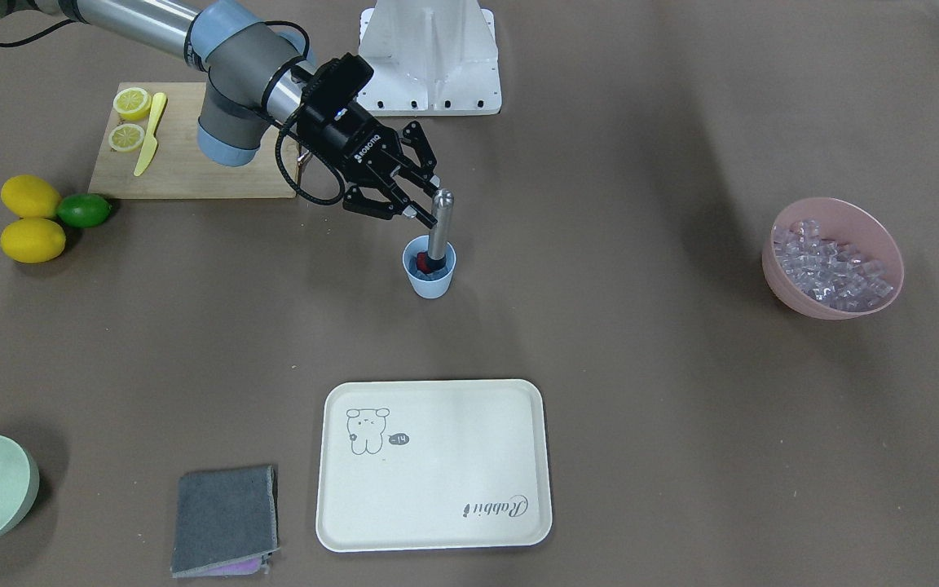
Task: Mash ice and strawberries in cup
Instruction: 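Push the muddler down into the cup repeatedly with the right gripper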
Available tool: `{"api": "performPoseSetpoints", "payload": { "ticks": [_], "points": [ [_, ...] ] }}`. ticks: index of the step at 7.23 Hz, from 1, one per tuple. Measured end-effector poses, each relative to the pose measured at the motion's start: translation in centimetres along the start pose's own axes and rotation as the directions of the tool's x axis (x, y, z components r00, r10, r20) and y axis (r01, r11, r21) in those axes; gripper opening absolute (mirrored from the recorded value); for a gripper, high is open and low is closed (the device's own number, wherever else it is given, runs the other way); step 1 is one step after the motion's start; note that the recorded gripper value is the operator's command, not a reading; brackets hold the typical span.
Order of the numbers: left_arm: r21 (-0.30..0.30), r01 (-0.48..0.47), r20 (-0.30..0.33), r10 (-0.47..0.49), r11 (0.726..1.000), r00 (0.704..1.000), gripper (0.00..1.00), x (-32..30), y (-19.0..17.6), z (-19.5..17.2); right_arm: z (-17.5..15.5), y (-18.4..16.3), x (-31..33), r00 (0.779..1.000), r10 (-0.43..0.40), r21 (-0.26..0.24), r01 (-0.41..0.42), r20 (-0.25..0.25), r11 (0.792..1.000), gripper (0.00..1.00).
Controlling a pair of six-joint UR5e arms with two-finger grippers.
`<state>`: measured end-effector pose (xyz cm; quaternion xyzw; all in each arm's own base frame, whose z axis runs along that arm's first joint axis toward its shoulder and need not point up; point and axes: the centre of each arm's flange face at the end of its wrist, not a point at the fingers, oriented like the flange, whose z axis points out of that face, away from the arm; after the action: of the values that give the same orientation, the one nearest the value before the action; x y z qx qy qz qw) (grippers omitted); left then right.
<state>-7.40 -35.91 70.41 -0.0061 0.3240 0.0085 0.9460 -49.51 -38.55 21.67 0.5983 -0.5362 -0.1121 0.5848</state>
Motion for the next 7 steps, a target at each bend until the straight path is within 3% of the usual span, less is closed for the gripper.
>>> {"api": "performPoseSetpoints", "payload": {
  "ticks": [2,4,7],
  "points": [
    [0.001,-0.001,0.0,0.001,1.0,1.0,0.99,0.0,0.0,0.0,0.0,0.9,-0.7,1.0,0.0,-0.015,0.0,0.007,1.0,0.0],
    [0.0,0.0,0.0,0.0,1.0,1.0,0.99,0.0,0.0,0.0,0.0,-0.3,-1.2,1.0,0.003,0.0,-0.003,0.012,1.0,0.0],
    [0.0,0.0,0.0,0.0,1.0,1.0,0.99,0.0,0.0,0.0,-2.1,-7.3,-3.0,1.0,0.006,-0.006,-0.006,-0.005,1.0,0.0]
  ]
}}
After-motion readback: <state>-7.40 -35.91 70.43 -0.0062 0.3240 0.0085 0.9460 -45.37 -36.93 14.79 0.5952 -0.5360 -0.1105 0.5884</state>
